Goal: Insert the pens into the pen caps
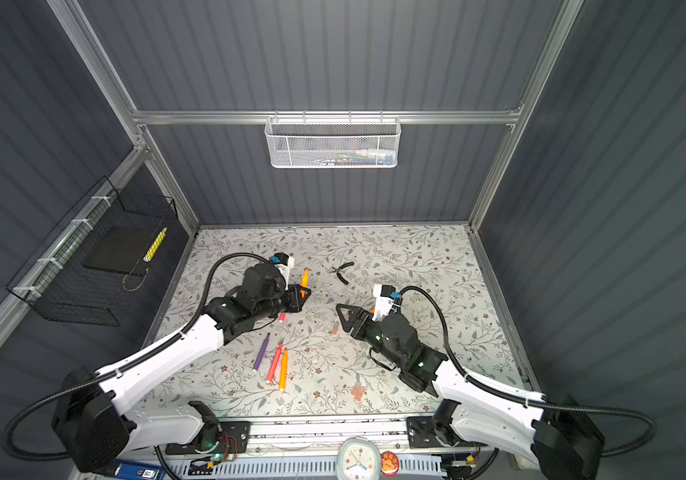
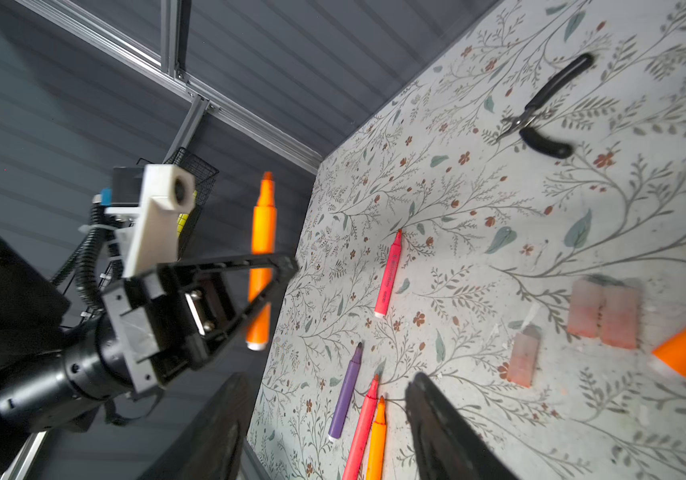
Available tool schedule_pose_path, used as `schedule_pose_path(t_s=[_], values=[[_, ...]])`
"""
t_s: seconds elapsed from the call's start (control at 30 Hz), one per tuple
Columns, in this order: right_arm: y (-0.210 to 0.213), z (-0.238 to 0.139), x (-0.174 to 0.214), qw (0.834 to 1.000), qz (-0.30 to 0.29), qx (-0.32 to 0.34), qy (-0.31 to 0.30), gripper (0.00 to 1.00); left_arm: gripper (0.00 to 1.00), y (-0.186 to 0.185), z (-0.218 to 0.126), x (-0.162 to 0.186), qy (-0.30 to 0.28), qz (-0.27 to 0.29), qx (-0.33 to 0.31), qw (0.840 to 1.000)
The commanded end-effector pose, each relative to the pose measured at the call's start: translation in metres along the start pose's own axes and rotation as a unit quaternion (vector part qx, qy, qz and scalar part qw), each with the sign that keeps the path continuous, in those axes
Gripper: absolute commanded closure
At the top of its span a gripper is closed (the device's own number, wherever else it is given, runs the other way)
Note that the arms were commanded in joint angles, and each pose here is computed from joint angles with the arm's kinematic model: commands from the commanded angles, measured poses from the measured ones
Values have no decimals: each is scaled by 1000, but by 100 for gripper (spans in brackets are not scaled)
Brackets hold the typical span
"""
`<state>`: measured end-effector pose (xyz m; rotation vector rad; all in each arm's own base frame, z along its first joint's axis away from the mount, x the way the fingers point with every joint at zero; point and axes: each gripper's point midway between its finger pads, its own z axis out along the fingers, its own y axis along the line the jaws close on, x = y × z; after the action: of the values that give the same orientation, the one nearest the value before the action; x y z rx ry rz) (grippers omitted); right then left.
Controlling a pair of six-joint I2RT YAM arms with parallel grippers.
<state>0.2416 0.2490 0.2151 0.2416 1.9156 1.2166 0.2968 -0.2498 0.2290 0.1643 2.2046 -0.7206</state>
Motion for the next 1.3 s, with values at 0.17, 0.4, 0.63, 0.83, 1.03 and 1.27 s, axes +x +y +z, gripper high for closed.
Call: schedule_pose_path(t_s=[0.17,0.4,0.63,0.83,1.03,1.27], values=[[-61,-7,13,987,-50,151,25,36,100,61,-19,21,-88,20,-97,991],[-73,44,49,958,-100,231,134,44,100,52,-23,18,-102,26,-66,992],[-99,83,58,904,-182,341,184,46,100,52,-28,21,-107,27,-57,992],[-118,97,73,870,-204,391,221,51,100,51,-25,24,-103,26,-52,993],[-140,93,83,851,-206,423,234,56,100,43,-23,25,-99,32,-29,994],[-151,93,95,845,-201,427,250,59,100,45,-20,27,-93,33,-35,994]])
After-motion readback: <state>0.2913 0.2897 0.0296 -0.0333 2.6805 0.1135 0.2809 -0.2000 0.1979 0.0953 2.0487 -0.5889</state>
